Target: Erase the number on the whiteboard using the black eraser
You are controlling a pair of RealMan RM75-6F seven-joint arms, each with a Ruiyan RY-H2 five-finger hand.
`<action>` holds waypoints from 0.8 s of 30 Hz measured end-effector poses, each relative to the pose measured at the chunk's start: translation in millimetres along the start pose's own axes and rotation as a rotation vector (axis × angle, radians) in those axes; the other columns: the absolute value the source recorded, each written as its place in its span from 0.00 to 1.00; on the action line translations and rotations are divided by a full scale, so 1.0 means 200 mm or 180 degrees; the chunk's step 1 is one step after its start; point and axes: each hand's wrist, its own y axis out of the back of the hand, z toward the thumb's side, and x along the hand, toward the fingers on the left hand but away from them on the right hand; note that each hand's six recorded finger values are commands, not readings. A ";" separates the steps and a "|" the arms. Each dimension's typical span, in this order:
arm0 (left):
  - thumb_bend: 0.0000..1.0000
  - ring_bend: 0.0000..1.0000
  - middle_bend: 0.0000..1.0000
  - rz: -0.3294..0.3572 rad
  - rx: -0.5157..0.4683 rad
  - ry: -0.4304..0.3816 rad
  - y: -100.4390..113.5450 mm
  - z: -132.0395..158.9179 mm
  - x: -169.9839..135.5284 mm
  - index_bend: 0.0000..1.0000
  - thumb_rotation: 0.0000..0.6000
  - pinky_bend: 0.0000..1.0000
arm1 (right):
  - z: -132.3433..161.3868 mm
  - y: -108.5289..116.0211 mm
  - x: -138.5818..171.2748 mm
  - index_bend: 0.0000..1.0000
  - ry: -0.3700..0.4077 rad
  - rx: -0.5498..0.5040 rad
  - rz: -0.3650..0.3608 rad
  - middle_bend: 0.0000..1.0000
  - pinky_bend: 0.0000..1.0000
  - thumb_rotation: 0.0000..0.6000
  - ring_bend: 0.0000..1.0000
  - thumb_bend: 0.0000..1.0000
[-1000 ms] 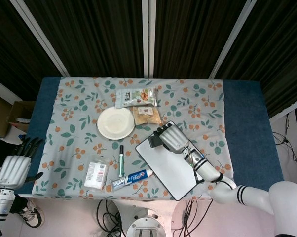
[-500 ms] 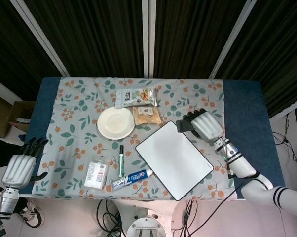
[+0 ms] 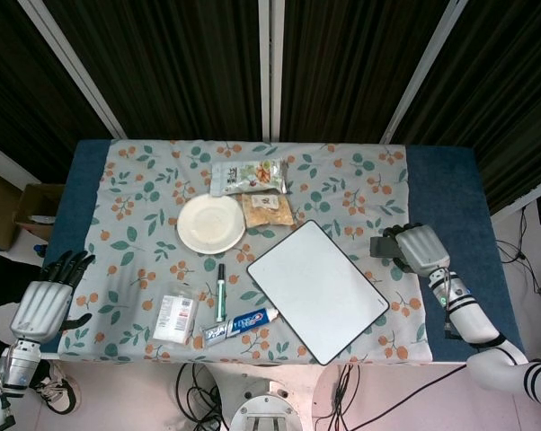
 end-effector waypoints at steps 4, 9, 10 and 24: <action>0.00 0.04 0.08 -0.0005 -0.0008 0.0011 -0.01 -0.01 0.00 0.09 1.00 0.19 | -0.03 -0.03 0.02 0.86 -0.0176 -0.0132 0.0057 0.67 0.73 1.00 0.59 0.41; 0.00 0.04 0.08 -0.0008 -0.0017 -0.0001 -0.01 -0.01 0.00 0.09 1.00 0.19 | -0.05 -0.07 0.03 0.83 -0.0476 -0.0305 0.0159 0.67 0.73 1.00 0.58 0.40; 0.00 0.04 0.08 -0.0007 -0.0018 -0.0001 -0.01 -0.01 0.00 0.09 1.00 0.19 | -0.05 -0.08 0.04 0.82 -0.0511 -0.0300 0.0181 0.66 0.72 1.00 0.58 0.39; 0.00 0.04 0.08 -0.0002 -0.0024 0.0018 -0.01 -0.02 -0.01 0.09 1.00 0.19 | -0.01 -0.11 0.04 0.00 -0.0545 -0.0364 0.0325 0.00 0.00 1.00 0.00 0.01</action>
